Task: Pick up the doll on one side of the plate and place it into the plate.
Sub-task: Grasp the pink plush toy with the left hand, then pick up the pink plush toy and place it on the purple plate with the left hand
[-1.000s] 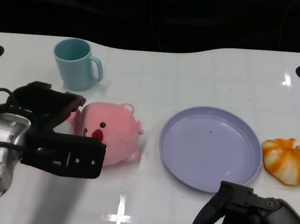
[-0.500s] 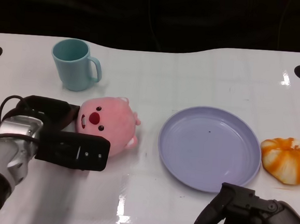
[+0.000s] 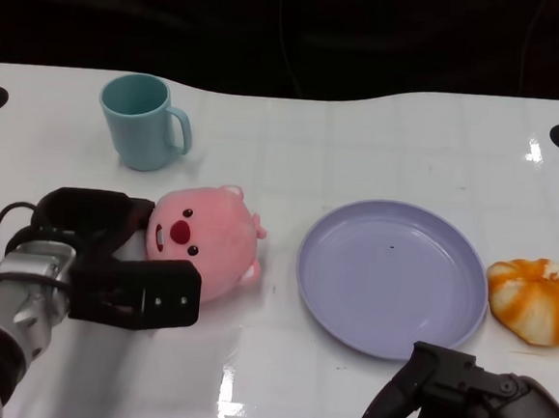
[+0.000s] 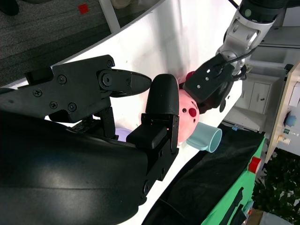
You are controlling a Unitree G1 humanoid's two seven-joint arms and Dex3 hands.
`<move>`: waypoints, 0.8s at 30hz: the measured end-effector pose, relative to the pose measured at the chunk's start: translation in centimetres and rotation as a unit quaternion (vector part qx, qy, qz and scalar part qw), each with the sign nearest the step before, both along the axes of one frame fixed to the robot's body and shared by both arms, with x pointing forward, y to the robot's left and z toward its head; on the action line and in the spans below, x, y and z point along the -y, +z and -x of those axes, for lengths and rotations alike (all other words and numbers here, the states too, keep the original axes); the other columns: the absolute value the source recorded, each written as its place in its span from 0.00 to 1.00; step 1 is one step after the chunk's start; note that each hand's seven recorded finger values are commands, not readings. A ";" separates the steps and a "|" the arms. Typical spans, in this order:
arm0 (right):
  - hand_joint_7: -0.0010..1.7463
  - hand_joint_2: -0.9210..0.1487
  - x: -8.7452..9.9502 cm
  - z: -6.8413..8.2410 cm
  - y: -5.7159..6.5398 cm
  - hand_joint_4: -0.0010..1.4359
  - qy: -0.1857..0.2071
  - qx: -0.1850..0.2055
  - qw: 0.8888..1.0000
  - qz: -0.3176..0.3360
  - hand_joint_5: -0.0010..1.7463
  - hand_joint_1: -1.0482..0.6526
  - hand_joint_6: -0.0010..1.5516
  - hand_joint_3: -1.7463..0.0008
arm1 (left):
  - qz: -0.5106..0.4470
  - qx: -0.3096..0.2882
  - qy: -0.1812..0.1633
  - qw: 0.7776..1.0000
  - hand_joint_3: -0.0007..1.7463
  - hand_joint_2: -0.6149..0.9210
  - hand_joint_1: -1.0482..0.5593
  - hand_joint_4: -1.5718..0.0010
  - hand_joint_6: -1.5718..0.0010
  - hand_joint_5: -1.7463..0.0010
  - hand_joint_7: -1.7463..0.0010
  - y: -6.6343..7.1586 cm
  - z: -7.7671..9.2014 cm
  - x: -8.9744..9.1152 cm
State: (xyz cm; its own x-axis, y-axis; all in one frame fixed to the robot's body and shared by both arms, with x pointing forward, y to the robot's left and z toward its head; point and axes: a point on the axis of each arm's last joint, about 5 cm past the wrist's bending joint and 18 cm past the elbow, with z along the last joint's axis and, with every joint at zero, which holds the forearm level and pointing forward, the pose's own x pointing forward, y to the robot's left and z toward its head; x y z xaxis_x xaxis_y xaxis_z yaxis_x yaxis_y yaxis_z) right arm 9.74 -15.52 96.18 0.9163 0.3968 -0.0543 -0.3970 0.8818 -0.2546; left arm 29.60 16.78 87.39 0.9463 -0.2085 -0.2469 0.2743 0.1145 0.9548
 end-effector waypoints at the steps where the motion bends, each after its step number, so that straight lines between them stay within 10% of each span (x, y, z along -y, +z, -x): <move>1: 0.75 0.00 0.0 0.0 0.0 0.46 0.000 0.000 1.000 0.000 0.91 0.46 0.38 0.80 | 0.012 0.012 0.002 1.000 0.19 0.98 0.53 0.45 0.60 0.00 0.08 -0.3 0.3 -0.1; 9: 0.75 0.00 0.2 0.0 0.0 0.45 -0.005 0.000 1.000 0.001 0.91 0.47 0.38 0.80 | 0.156 0.051 0.071 0.984 0.71 0.71 0.53 0.38 0.50 0.00 0.00 -1.3 2.0 -0.6; 17: 0.75 0.00 0.3 -0.1 0.0 0.46 -0.005 0.001 1.000 0.003 0.91 0.47 0.38 0.80 | 0.270 0.070 0.087 0.956 0.82 0.65 0.53 0.37 0.49 0.00 0.00 0.4 2.2 -0.4; 24: 0.75 0.00 0.2 -0.1 0.0 0.46 -0.002 0.002 1.000 0.005 0.91 0.47 0.38 0.80 | 0.298 0.087 0.033 0.950 0.83 0.62 0.55 0.37 0.48 0.00 0.00 3.4 1.9 0.8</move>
State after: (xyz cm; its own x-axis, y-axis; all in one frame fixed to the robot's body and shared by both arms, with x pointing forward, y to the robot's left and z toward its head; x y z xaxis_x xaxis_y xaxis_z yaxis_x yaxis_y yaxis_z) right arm 9.87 -15.68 96.16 0.9179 0.3932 -0.0536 -0.3928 0.8808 -0.2644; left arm 27.71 16.02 90.77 0.9779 -0.2008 0.0577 0.0915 0.6599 0.7458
